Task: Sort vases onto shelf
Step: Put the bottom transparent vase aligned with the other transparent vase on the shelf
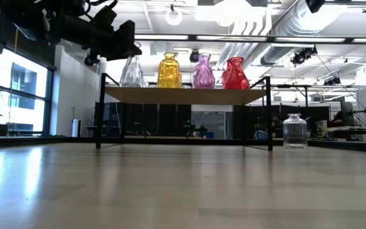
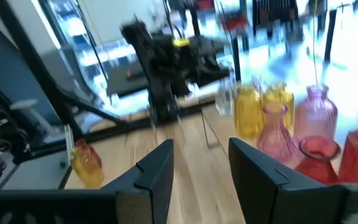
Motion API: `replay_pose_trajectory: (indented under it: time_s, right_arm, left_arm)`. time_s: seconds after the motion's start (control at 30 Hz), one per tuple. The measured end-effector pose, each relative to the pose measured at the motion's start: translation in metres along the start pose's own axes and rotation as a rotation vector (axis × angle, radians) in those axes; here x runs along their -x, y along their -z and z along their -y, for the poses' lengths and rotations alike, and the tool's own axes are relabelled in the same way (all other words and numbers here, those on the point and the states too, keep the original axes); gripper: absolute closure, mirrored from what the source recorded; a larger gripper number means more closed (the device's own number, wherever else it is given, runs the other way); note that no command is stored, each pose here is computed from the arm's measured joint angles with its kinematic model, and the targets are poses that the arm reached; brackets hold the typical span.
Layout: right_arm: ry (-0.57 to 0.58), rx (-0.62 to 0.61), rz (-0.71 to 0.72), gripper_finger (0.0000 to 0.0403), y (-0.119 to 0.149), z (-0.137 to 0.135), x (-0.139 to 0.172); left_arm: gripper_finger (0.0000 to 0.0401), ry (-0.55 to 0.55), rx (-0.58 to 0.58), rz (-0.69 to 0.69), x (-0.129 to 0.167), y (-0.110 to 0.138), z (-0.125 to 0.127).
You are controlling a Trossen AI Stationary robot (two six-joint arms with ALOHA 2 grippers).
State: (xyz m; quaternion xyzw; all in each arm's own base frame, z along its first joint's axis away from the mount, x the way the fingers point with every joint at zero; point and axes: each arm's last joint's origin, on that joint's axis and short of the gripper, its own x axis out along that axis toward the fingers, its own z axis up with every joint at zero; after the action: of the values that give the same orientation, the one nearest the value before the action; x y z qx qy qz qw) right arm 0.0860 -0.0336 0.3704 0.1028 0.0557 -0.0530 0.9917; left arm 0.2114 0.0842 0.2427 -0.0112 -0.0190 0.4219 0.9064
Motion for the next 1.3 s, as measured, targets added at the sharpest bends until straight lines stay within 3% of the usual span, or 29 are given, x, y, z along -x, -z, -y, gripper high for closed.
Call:
replay_pose_trajectory:
  time_s: [0.3, 0.53, 1.13, 1.3]
  right_arm:
    - [-0.04, 0.035, 0.198, 0.0268, 0.059, 0.003, 0.012]
    - [-0.041, 0.008, 0.18, 0.0268, 0.08, 0.007, 0.01]
    - [-0.052, -0.062, 0.023, 0.0268, 0.124, 0.021, -0.009]
    - [-0.076, -0.056, 0.033, 0.0268, 0.126, 0.021, -0.011]
  left_arm:
    - [0.0283, -0.022, 0.023, 0.001, -0.002, 0.0, -0.005]
    - [0.0283, 0.029, 0.042, -0.01, -0.004, 0.002, -0.002]
    - [0.0283, 0.004, 0.029, 0.001, -0.011, 0.009, 0.001]
    - [0.0283, 0.003, 0.027, 0.001, -0.011, 0.009, 0.001]
